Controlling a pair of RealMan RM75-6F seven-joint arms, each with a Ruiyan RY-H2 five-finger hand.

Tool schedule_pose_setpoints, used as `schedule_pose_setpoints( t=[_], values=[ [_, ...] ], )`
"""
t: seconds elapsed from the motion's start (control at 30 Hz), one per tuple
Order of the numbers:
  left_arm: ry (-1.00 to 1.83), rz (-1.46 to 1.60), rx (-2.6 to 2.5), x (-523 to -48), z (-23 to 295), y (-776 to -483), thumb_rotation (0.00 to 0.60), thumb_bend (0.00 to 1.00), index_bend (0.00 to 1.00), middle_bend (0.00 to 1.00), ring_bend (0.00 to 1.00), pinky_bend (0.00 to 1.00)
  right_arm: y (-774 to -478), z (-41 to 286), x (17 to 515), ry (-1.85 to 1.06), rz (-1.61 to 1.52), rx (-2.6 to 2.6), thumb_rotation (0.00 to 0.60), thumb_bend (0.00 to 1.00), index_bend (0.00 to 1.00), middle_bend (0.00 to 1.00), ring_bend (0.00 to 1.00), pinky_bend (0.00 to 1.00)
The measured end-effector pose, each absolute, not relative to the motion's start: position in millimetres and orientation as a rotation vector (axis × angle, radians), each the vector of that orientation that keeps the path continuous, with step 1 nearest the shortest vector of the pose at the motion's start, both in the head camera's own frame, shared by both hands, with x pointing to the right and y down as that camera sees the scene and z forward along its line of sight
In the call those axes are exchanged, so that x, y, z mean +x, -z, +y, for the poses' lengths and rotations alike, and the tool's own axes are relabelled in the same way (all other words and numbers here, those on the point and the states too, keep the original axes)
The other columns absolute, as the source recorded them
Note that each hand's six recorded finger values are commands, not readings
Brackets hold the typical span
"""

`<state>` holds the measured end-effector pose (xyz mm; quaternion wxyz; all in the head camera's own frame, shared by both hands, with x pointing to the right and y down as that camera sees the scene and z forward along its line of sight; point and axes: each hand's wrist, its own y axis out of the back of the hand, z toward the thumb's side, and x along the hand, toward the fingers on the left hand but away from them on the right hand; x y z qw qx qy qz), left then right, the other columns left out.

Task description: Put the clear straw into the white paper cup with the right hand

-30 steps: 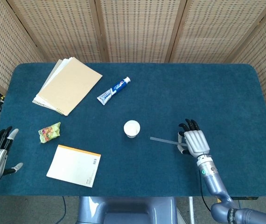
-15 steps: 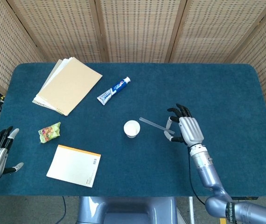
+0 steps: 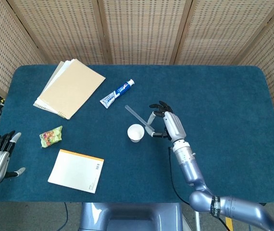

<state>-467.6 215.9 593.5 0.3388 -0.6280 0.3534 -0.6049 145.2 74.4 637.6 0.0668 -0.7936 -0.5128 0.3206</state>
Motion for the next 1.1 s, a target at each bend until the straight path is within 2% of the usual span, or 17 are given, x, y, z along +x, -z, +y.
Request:
schedule_pose_setpoints(
  t=[0.37, 1.1],
  values=[
    [1.596, 0.902, -1.65, -470, 215, -603, 0.6, 0.09, 0.0, 0.0, 0.0, 0.0, -667, 72, 120, -0.967, -1.658, -2.492, 0.6, 0.51, 0.62, 0.29, 0.03, 0.0],
    [1.63, 0.894, -1.633, -475, 214, -607, 0.6, 0.09, 0.0, 0.0, 0.0, 0.0, -698, 87, 83, -0.927, -1.704, -2.551, 0.6, 0.51, 0.62, 0.29, 0.01, 0.0]
  ],
)
